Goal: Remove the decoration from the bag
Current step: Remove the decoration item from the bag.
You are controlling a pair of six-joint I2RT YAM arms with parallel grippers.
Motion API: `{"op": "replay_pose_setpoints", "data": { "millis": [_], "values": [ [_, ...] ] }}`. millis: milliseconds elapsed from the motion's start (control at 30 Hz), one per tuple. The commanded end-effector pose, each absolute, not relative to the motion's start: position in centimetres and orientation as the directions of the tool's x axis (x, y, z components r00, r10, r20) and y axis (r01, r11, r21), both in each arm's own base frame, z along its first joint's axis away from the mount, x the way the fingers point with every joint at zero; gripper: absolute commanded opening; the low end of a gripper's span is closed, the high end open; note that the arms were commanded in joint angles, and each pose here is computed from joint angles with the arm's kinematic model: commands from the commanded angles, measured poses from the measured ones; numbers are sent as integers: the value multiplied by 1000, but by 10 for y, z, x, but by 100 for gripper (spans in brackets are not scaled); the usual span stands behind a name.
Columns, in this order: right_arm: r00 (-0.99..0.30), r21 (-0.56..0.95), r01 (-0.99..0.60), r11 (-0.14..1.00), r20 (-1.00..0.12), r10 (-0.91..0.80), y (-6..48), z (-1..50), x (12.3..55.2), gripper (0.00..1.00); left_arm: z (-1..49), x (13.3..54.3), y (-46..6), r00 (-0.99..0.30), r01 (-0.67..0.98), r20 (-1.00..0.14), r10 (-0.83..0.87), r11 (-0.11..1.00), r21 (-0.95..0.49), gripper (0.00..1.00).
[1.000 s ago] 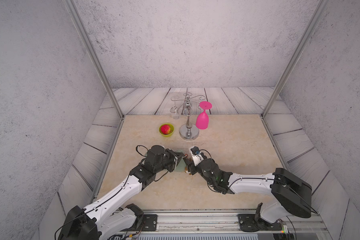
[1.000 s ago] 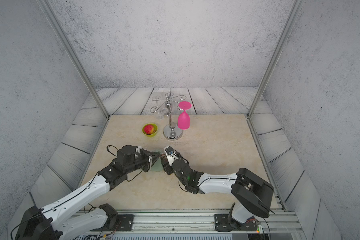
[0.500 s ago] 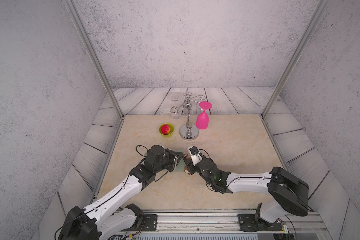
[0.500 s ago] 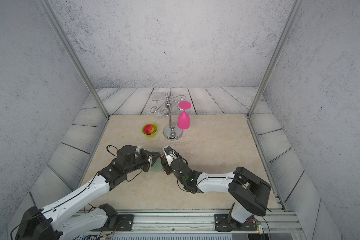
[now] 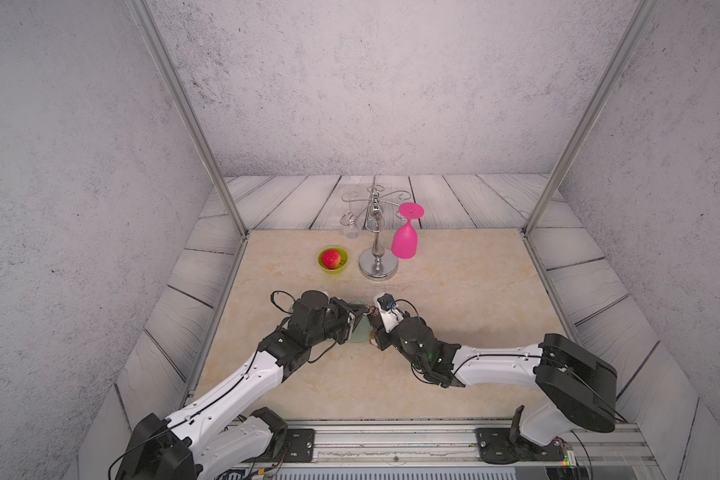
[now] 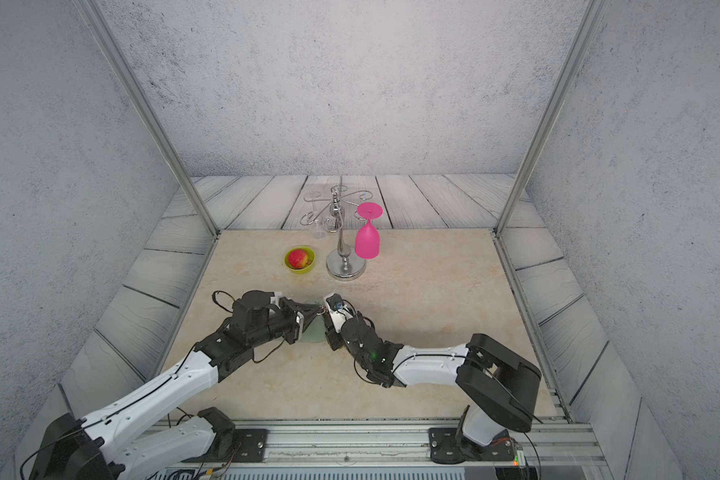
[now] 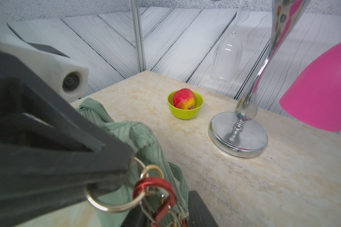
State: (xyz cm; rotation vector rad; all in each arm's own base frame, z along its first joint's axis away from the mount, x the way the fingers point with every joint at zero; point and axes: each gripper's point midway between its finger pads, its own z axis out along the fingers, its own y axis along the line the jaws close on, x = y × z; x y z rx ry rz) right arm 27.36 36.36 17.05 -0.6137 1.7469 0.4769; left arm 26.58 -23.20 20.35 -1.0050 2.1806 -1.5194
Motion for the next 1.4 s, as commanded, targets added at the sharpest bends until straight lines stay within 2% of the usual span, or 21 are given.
{"op": "replay_pose_setpoints", "data": {
  "millis": [0, 367, 800, 1367],
  "values": [
    [-186, 13, -647, 762, -972, -142, 364, 182, 268, 34, 213, 266, -230, -714, -345, 136, -687, 176, -922, 0],
    [-201, 28, -665, 747, -969, -143, 361, 186, 261, 28, 215, 266, -228, -722, -327, 114, -682, 191, -925, 0],
    [-226, 44, -669, 742, -963, -146, 355, 182, 255, 27, 215, 266, -226, -722, -319, 99, -684, 202, -926, 0],
    [-252, 64, -673, 737, -957, -146, 351, 183, 252, 16, 212, 266, -224, -720, -318, 80, -689, 225, -921, 0]
  ]
}}
